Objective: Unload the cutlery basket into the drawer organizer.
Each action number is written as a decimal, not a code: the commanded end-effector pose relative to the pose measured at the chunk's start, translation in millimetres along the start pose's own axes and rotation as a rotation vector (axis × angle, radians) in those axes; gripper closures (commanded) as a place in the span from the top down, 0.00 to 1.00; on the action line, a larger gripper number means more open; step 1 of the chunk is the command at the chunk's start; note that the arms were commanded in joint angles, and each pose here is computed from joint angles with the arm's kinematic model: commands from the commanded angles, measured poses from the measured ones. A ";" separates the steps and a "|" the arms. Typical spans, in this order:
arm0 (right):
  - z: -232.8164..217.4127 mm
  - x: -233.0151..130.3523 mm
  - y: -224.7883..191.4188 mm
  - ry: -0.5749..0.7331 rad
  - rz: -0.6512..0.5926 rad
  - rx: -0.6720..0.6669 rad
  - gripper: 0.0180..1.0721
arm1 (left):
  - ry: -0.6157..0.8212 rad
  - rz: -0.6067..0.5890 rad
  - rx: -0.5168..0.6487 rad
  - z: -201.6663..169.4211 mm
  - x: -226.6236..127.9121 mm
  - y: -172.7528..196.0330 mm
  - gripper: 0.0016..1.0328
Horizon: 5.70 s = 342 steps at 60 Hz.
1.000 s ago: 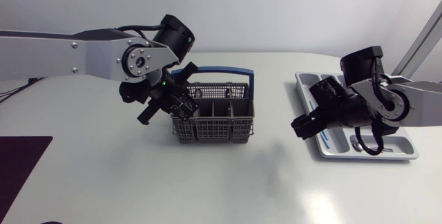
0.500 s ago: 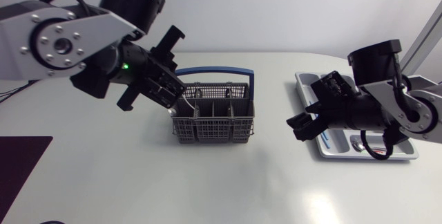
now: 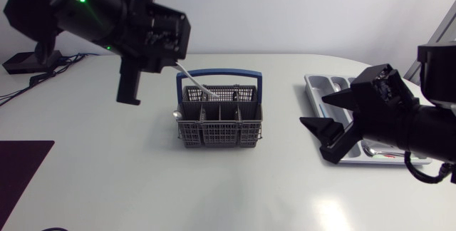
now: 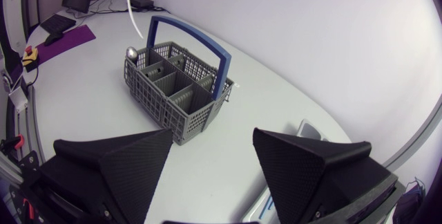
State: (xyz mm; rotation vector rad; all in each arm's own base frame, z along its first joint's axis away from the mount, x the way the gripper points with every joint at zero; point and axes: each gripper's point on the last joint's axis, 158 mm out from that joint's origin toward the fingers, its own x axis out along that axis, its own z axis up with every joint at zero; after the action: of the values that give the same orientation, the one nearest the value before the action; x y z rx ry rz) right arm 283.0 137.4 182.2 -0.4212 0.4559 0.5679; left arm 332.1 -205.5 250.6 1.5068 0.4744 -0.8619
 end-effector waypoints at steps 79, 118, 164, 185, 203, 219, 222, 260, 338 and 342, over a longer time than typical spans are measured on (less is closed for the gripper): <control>1.6 37.0 75.4 -0.080 -0.080 -0.551 0.33 | -0.146 -0.777 -0.844 141.7 65.7 -83.4 0.03; 12.9 49.7 68.4 -0.069 -0.153 -0.618 0.31 | -0.134 -0.812 -0.837 141.7 67.3 -89.6 0.03; 0.2 58.5 72.3 -0.031 -0.140 -0.622 0.13 | -0.156 -0.844 -0.836 146.7 60.6 -89.8 0.03; -6.2 59.1 74.0 -0.019 -0.130 -0.625 0.10 | -0.193 -0.845 -0.866 144.9 59.3 -77.1 0.50; -17.1 55.2 76.0 0.000 -0.105 -0.623 0.10 | -0.310 -0.744 -0.924 144.5 54.1 -37.6 0.95; -41.3 47.8 52.3 0.049 -0.029 -0.550 0.10 | -0.366 -0.508 -0.994 95.7 62.0 17.5 0.95; -50.7 48.2 40.5 0.071 -0.007 -0.533 0.10 | -0.371 -0.466 -1.006 81.7 64.1 27.8 0.95; -189.1 21.2 -114.5 0.340 0.201 -0.513 0.09 | -0.261 -0.341 -1.073 -20.4 78.5 -3.0 0.95; -281.3 6.7 -219.9 0.557 0.161 -0.716 0.49 | -0.220 -0.414 -1.281 -38.0 67.6 -45.9 0.95; -264.1 0.0 -224.3 0.536 0.126 -0.712 0.49 | -0.220 -0.420 -1.283 -38.0 66.3 -49.8 0.95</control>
State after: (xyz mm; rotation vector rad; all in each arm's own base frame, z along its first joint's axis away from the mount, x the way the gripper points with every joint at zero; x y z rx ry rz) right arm 337.4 -171.5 0.6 -1.2378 0.8312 0.7662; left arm 354.5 -178.9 165.8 0.1659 0.9411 -0.7691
